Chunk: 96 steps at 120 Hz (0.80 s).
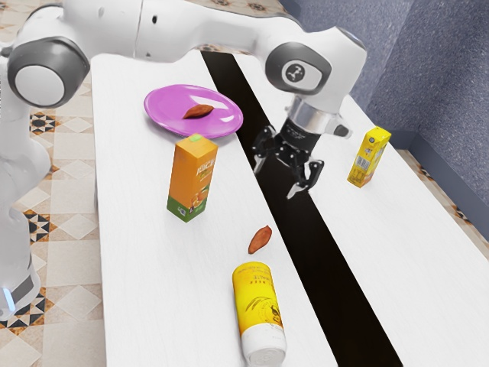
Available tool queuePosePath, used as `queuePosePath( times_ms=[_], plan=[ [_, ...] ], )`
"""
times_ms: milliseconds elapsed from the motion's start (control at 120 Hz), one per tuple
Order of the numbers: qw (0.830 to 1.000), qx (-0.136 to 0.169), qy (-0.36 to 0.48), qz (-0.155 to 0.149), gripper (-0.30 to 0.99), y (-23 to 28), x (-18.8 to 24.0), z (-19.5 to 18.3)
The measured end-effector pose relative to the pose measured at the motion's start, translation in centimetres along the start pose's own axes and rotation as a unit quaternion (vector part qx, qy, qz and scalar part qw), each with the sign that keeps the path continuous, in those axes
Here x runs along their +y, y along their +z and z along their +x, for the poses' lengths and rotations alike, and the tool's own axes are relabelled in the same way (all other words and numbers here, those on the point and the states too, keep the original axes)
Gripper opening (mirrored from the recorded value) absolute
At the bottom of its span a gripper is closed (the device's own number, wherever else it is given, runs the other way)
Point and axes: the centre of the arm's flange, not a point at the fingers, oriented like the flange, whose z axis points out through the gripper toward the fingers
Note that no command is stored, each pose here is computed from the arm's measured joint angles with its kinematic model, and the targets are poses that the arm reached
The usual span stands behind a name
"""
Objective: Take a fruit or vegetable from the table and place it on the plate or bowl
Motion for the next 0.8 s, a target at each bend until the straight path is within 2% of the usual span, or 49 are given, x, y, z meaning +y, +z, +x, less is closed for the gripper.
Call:
queuePosePath(
  times_ms=[108,233,400,525,800],
  plan=[
    [1.000,-0.015,-0.009,0.008,0.69,3.3,0.1,0.1],
    [1.000,-0.012,-0.017,0.010,0.68,6.3,0.7,0.5],
    [1.000,0.005,-0.027,0.009,0.67,10.0,1.9,1.8],
    [0.999,0.029,-0.007,0.010,0.66,12.1,3.2,1.4],
    [0.998,0.058,0.007,0.002,0.61,13.9,4.2,2.3]
  ],
)
